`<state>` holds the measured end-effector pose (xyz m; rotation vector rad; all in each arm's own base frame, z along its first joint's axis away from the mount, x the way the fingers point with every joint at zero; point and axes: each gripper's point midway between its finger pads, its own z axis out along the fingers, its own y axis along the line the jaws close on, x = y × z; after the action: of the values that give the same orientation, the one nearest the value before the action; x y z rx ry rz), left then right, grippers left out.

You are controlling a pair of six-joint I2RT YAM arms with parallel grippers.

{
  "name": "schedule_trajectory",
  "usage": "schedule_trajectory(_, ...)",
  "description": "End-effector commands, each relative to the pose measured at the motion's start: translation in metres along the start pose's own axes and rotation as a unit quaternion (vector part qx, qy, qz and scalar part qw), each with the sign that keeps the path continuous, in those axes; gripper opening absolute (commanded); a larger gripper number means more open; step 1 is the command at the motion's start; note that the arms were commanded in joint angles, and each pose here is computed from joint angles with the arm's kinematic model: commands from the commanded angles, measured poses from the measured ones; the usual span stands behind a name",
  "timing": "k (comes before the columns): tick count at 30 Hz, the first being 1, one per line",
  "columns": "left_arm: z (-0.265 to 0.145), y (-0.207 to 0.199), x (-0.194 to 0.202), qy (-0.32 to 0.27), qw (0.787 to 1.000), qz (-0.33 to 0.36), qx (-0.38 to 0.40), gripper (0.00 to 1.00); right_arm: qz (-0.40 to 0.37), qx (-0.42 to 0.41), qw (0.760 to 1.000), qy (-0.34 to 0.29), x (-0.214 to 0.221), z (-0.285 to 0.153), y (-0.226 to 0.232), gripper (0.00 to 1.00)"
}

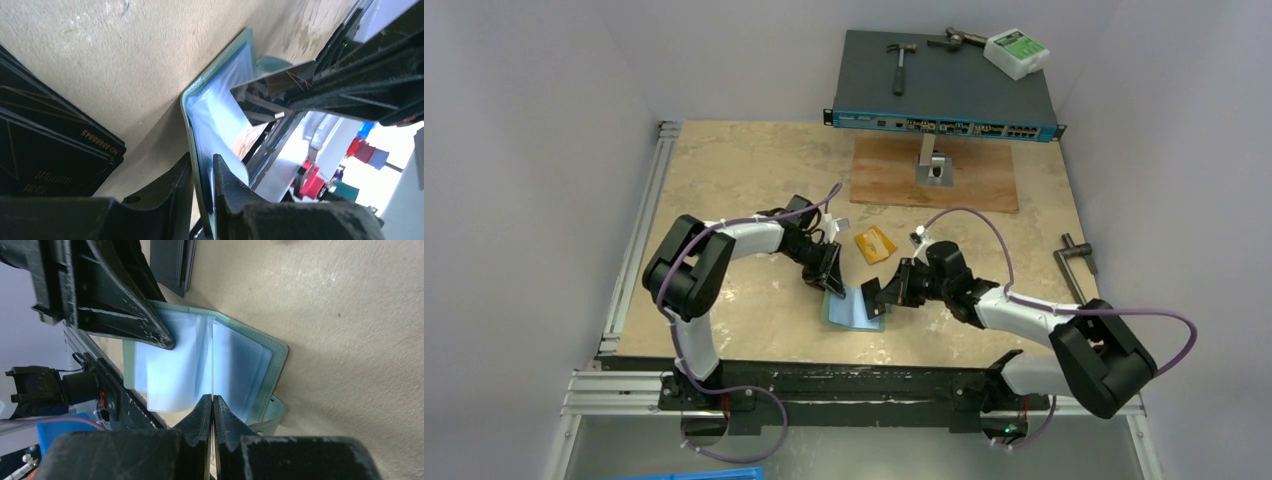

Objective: Put the credit cards into the card holder
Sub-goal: Insert the credit card into the card holder.

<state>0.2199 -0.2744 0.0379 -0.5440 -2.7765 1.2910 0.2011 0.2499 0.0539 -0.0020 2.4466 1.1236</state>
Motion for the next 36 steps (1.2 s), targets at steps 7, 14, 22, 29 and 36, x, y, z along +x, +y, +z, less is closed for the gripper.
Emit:
schedule_trajectory(7,0.008,-0.016,-0.014,-0.041,0.999,-0.024,0.026,0.21,-0.004,-0.014,0.999,-0.036,-0.025,-0.004,0.017,0.00)
schedule_trajectory(14,-0.015,-0.001,-0.008,-0.030,0.999,0.016,-0.027,0.32,0.011,-0.048,0.999,-0.003,-0.005,0.008,0.022,0.00)
schedule_trajectory(22,-0.025,0.006,0.005,0.004,0.996,0.075,-0.053,0.42,-0.003,-0.062,0.998,0.024,0.008,0.018,0.033,0.00)
schedule_trajectory(29,-0.036,-0.002,0.005,0.011,0.994,0.101,-0.051,0.51,-0.031,-0.061,0.997,0.042,0.016,0.030,0.046,0.00)
schedule_trajectory(36,-0.073,-0.009,0.001,0.020,0.975,0.204,-0.091,0.51,-0.066,0.011,0.996,0.052,0.027,0.034,0.027,0.00)
